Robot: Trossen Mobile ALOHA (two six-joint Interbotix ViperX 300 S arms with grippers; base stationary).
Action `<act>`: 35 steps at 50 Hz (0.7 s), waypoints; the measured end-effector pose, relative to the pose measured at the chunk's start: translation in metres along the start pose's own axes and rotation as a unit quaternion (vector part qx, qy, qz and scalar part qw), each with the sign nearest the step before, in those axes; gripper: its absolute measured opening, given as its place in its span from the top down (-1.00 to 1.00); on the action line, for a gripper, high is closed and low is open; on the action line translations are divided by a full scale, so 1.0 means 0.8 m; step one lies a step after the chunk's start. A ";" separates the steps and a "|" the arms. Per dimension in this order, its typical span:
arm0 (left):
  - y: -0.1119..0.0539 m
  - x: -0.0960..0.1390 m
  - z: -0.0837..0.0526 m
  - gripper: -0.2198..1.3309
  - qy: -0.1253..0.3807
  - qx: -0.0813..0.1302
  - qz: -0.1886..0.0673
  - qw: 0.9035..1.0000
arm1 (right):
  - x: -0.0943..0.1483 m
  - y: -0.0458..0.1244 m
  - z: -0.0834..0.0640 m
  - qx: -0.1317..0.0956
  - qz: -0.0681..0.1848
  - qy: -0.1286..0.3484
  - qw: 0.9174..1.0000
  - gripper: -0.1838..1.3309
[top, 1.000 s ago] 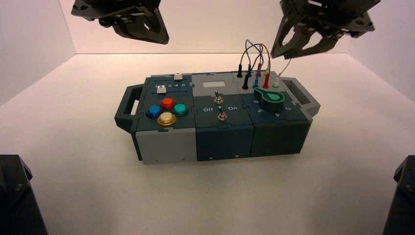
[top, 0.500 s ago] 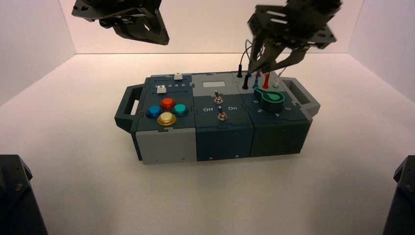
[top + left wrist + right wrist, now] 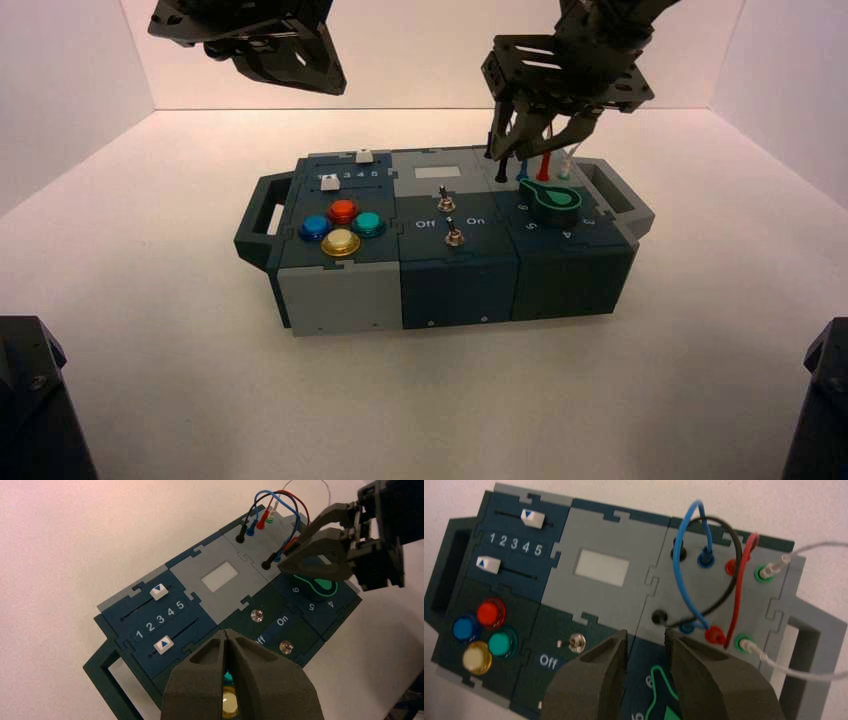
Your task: Pull the black wire.
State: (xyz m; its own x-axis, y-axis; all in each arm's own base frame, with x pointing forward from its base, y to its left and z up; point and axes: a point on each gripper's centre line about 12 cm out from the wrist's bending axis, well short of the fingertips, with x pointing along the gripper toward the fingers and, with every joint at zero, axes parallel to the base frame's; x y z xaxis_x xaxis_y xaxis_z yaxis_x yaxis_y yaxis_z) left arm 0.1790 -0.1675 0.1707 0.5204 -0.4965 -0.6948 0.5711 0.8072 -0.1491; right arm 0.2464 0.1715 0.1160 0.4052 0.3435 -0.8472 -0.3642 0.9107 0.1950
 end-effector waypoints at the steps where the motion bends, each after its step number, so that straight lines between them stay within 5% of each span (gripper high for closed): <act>1: 0.000 0.000 -0.001 0.93 0.001 0.000 0.000 1.000 | 0.001 0.000 0.000 0.000 0.000 0.000 1.000 -0.32; 35: 0.000 -0.001 0.001 0.93 -0.002 0.000 0.000 1.000 | 0.032 -0.001 0.010 0.002 -0.008 0.014 1.000 -0.21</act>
State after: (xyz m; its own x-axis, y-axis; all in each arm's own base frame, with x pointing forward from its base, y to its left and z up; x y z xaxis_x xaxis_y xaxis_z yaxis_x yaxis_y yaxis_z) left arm 0.1789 -0.1674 0.1715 0.5219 -0.4979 -0.6926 0.5714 0.8069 -0.1495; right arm 0.2642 0.1811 0.0981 0.3873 0.3222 -0.8638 -0.3542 0.9170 0.1833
